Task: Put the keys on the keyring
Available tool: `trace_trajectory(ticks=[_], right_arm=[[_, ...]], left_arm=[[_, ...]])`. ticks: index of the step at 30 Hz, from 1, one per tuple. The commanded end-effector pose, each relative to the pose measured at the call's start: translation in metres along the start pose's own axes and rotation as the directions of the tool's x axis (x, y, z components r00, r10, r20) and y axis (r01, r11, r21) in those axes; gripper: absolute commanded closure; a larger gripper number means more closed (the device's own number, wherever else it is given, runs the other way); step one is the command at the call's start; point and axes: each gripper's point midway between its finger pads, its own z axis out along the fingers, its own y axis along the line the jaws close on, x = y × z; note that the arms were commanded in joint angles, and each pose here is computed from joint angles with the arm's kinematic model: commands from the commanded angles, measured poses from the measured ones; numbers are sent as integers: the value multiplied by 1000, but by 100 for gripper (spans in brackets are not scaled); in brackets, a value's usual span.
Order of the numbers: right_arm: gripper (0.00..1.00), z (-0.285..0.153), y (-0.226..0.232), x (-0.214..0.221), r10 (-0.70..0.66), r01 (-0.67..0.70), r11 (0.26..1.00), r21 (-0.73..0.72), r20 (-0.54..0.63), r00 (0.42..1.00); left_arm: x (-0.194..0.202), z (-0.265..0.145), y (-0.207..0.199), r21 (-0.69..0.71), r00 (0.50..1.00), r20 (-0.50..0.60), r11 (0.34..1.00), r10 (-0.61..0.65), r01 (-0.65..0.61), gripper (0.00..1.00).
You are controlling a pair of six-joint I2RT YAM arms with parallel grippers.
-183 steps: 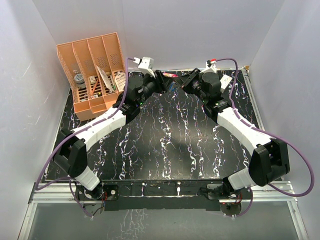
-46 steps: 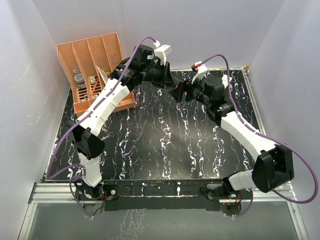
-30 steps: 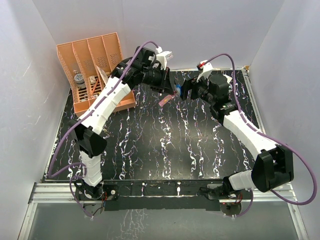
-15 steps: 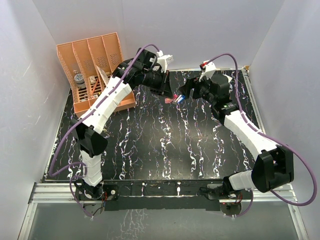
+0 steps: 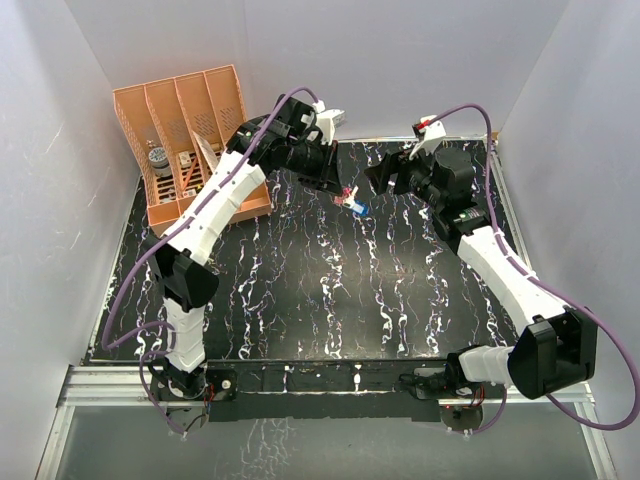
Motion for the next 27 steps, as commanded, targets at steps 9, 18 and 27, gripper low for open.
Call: trace_trajectory(ticks=[9, 18, 27], right_arm=[[31, 0, 36, -11, 45, -40, 980, -195, 22, 999], [32, 10, 48, -1, 71, -73, 970, -234, -13, 997], [33, 15, 53, 17, 77, -88, 966, -242, -55, 996]], left_arm=[[-3, -6, 1, -42, 1000, 2, 999, 6, -6, 100], [-2, 1, 2, -44, 1000, -11, 999, 8, -8, 100], [-4, -1, 2, -46, 1000, -4, 999, 13, -13, 100]])
